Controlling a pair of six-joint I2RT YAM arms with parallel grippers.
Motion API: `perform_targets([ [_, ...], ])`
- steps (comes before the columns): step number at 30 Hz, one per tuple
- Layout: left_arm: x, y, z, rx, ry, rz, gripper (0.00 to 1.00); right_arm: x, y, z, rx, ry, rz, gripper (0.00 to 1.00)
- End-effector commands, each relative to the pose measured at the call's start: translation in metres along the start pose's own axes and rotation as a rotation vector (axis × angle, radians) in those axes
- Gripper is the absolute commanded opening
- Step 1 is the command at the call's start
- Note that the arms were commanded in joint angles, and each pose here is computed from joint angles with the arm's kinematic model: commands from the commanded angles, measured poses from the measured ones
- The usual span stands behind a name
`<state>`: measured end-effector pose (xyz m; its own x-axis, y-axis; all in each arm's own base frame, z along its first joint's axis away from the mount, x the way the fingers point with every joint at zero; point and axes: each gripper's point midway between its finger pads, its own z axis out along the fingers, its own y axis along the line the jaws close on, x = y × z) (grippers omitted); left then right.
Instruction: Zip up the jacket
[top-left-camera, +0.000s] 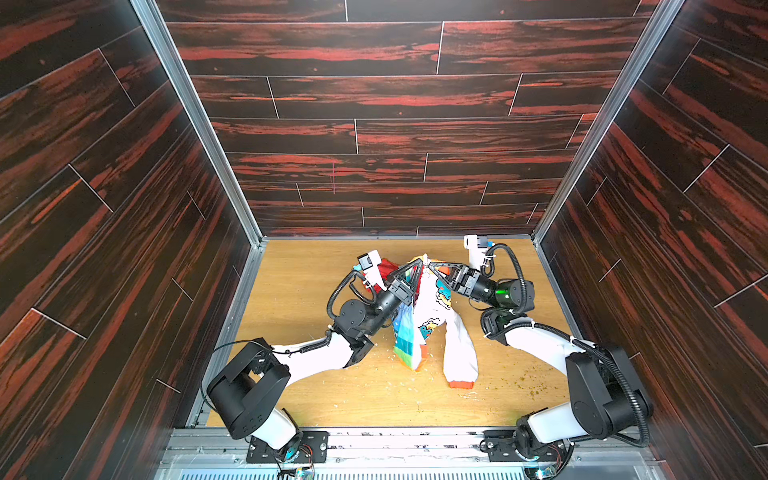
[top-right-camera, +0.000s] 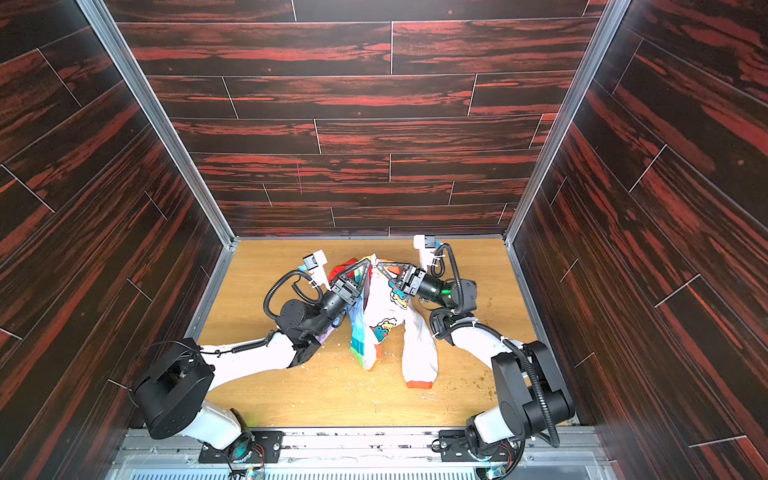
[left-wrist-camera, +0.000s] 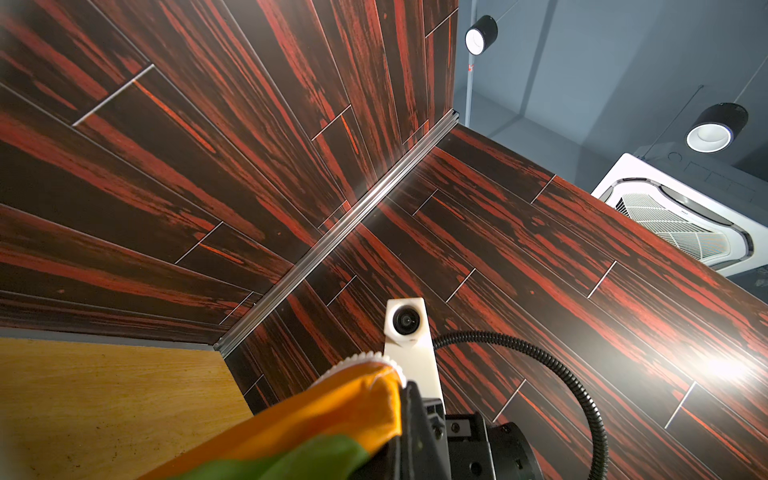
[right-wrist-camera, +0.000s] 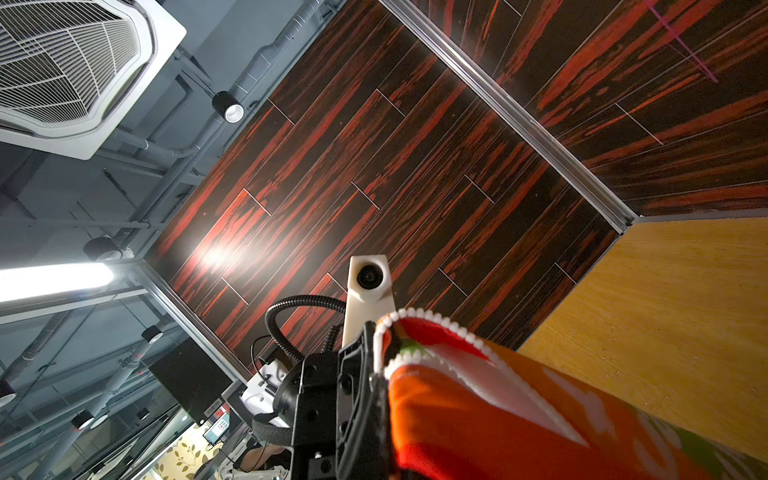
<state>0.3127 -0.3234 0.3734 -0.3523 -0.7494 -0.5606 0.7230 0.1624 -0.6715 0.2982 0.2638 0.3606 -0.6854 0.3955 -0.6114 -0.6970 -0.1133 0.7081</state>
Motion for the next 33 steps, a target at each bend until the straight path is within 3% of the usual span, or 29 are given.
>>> perform_targets([
  [1, -0.008, -0.013, -0.003, 0.044, -0.034, -0.009, 0.0, -0.01, 0.021, 0.004, -0.046, -0.024, -0.074, 0.0],
  [33, -0.001, -0.001, -0.004, 0.015, -0.024, -0.013, 0.0, -0.007, 0.027, 0.003, -0.069, -0.01, -0.077, 0.0],
])
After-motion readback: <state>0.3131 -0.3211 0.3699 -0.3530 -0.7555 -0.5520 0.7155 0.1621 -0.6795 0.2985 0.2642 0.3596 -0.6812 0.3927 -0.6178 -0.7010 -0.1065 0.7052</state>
